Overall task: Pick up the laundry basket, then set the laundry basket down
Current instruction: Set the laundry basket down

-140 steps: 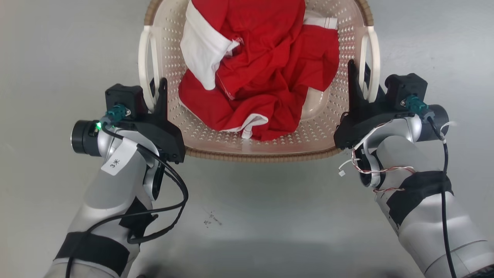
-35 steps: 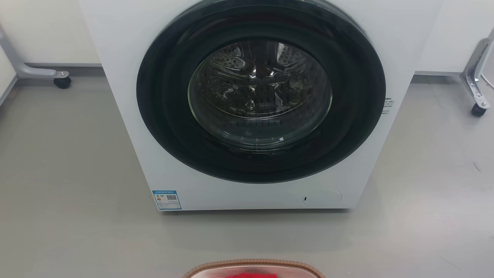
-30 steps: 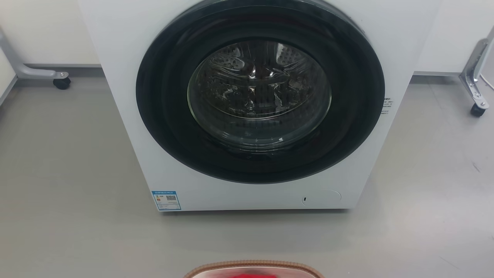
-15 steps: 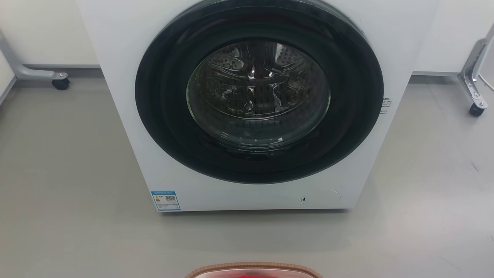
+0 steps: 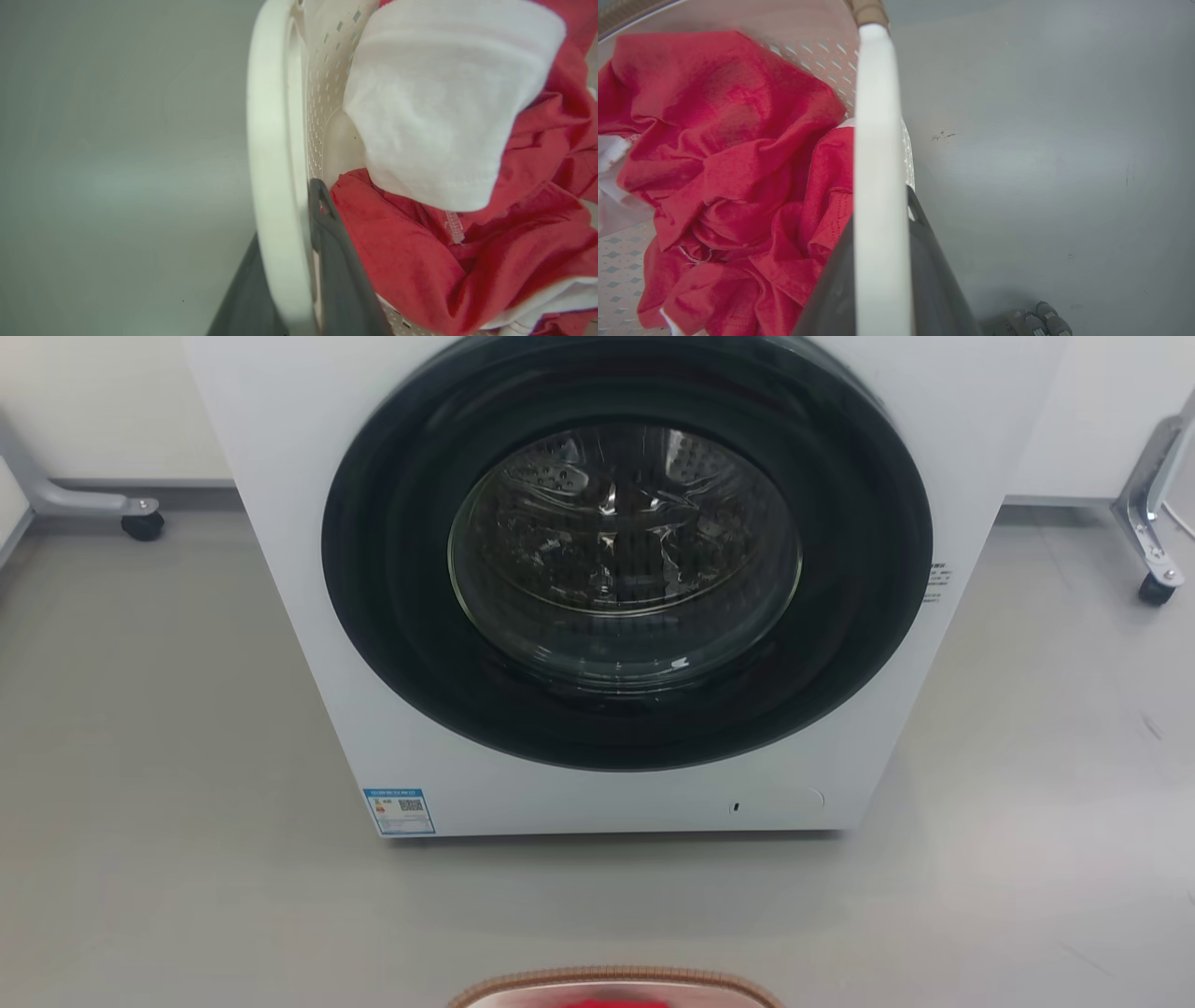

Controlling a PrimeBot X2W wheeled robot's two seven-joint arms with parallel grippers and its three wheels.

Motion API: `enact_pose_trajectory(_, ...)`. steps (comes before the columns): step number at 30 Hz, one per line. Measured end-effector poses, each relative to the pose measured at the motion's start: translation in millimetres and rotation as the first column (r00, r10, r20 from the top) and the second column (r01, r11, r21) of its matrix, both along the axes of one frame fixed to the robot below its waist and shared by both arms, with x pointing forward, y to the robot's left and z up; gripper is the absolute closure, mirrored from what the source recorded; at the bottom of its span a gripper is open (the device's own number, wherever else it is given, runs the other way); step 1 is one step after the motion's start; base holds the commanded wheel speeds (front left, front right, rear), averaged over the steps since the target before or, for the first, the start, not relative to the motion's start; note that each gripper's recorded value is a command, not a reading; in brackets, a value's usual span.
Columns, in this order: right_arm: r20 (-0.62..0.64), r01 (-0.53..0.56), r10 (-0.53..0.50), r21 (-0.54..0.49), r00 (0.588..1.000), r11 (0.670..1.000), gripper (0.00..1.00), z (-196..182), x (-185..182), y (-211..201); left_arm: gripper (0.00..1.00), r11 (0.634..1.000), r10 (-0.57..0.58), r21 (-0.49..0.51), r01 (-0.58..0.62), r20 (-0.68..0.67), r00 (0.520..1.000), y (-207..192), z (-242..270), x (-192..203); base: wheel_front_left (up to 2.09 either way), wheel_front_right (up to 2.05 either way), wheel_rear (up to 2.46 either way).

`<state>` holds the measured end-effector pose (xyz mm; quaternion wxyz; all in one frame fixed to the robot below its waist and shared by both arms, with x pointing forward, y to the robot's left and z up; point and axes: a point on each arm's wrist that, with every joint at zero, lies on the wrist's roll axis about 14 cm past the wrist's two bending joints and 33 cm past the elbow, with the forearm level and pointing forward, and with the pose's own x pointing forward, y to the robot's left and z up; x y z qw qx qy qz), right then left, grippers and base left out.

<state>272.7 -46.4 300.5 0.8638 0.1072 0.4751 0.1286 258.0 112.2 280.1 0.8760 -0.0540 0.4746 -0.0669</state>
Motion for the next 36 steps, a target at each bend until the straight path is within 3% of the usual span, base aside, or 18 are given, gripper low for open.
enact_pose_trajectory(4, 0.012, 0.016, -0.016, 0.000, 1.000, 1.000, 1.00, 2, 14, -2, 1.00, 1.000, 0.009, -0.001, -0.009, 0.000, 1.000, 0, -1, 5, 0.00, 0.00, 0.00)
enact_pose_trajectory(17, 0.137, 0.051, -0.052, 0.010, 0.989, 0.999, 1.00, 22, 108, -2, 1.00, 0.999, 0.043, -0.010, -0.043, 0.104, 0.994, 3, 15, 88, 0.00, 0.00, 0.00)
enact_pose_trajectory(36, 0.150, 0.034, -0.027, -0.045, 0.988, 0.998, 1.00, -19, 186, -4, 1.00, 0.999, 0.049, -0.006, -0.049, 0.112, 0.992, 4, -16, 163, 0.00, 0.00, 0.00)
